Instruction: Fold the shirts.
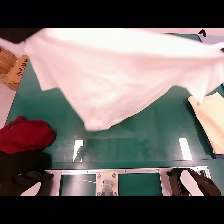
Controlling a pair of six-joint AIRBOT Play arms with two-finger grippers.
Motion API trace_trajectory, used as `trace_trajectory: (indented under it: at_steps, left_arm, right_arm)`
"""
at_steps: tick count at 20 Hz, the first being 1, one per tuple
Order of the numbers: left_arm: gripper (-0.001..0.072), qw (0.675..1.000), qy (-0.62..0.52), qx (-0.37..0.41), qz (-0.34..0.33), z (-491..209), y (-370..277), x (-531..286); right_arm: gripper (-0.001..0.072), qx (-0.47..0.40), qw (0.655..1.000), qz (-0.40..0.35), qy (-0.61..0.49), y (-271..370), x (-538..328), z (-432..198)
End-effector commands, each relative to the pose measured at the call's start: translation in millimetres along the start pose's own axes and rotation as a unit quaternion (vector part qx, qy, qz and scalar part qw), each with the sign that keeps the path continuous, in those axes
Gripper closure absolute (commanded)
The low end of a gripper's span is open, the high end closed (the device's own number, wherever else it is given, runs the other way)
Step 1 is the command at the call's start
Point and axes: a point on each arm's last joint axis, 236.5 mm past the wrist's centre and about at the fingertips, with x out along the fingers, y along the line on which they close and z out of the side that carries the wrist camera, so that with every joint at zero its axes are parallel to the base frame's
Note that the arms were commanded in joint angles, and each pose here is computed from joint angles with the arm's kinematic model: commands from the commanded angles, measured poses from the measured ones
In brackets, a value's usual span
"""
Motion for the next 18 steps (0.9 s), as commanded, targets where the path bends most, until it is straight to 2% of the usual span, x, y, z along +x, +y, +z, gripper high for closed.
trace_trajectory:
  at_steps: [1,6,9,13,15,18]
  left_arm:
    - [0.0684,0.998,0.041,-0.011,0.051,-36,34,34]
    - [0.0684,0.996,0.041,-0.035,0.066,-84,74,151]
    - [0.0684,0.993,0.076,-0.079,0.043,-124,83,229]
    - [0.0683,0.985,0.11,-0.131,0.027,-179,96,313]
    - [0.0683,0.981,0.11,-0.161,0.023,-190,97,331]
    - [0.0682,0.98,0.108,-0.167,0.023,-192,98,335]
  right_arm:
    - [0.0696,0.04,0.997,0.01,0.064,-15,31,-41]
    - [0.0696,0.172,0.978,-0.016,0.115,-96,129,-122]
    - [0.0695,0.224,0.961,-0.052,0.156,-156,180,-177]
    - [0.0696,0.259,0.942,-0.077,0.198,-208,228,-214]
    - [0.0696,0.268,0.936,-0.083,0.213,-223,243,-222]
    - [0.0696,0.266,0.934,-0.082,0.222,-231,253,-223]
